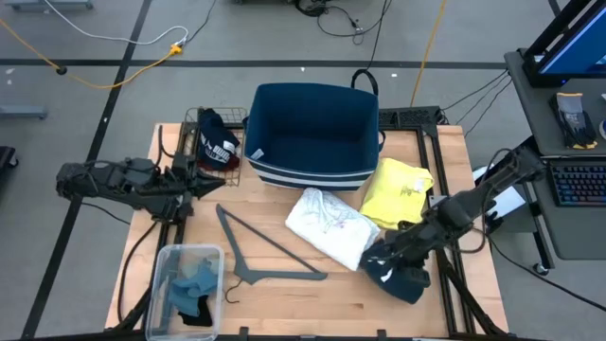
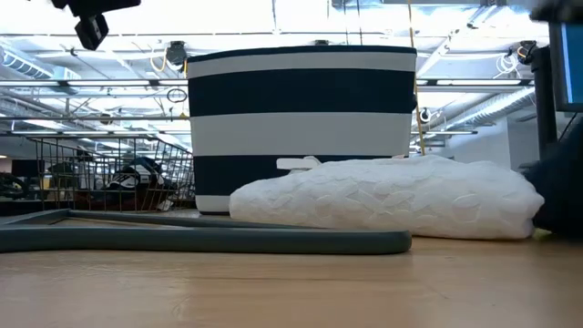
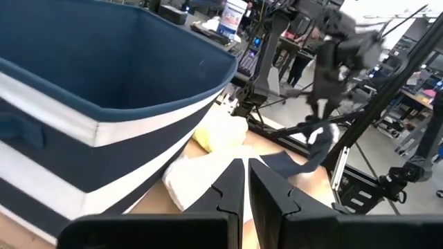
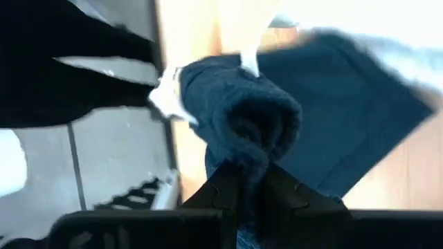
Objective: Pick & Place Cloths
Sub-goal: Put the dark blue shorts into the brown wire basket
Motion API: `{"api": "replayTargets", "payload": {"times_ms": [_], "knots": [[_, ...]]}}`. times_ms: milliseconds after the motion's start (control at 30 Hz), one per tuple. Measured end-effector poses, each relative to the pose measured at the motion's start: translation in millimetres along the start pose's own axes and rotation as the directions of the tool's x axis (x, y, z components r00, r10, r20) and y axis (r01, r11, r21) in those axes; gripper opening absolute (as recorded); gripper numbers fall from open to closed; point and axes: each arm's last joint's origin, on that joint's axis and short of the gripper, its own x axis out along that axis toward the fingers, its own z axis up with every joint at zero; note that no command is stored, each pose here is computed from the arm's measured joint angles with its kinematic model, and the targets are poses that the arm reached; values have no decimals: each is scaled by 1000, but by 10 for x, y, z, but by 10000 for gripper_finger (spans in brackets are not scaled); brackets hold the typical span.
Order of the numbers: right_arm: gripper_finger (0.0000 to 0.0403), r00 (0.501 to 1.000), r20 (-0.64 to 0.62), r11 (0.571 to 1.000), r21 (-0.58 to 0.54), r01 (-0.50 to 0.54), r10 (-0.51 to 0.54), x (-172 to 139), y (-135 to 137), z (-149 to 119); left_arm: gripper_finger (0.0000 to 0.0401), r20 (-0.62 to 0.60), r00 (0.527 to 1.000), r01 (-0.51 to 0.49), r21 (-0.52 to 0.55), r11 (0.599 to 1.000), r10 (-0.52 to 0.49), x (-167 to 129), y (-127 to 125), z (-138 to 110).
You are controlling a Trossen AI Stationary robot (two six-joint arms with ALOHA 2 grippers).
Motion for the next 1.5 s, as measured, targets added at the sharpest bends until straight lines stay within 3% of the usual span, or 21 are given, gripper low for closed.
{"api": "replayTargets", "payload": {"times_ms": [200, 400, 667, 867, 967, 1100, 1233, 1500], "knots": [[21, 983, 177, 992, -124, -17, 39, -378, 234, 147, 21, 47, 999, 24, -14, 1000, -24, 157, -80, 56], [21, 938, 345, 941, -320, 107, 10, -623, 421, 313, 21, 125, 990, 72, -33, 997, -68, 336, -180, 132], [21, 853, 517, 793, -486, 367, -78, -837, 528, 655, 22, 231, 944, 250, -33, 968, -236, 634, -361, 221], [21, 775, 619, 631, -551, 546, -129, -1013, 544, 954, 27, 272, 897, 359, 10, 933, -348, 854, -471, 234], [21, 737, 663, 558, -565, 608, -131, -1088, 543, 1095, 49, 267, 892, 372, 21, 928, -364, 944, -516, 251], [21, 697, 706, 498, -563, 659, -125, -1135, 537, 1259, 94, 260, 893, 370, 41, 928, -368, 1056, -595, 325], [21, 670, 730, 470, -548, 692, -134, -1134, 489, 1389, 141, 263, 882, 372, 123, 920, -392, 1148, -736, 428], [21, 586, 804, 500, -469, 728, -100, -1188, 458, 1564, 210, 182, 892, 365, 252, 896, -414, 1366, -1009, 562]]}}
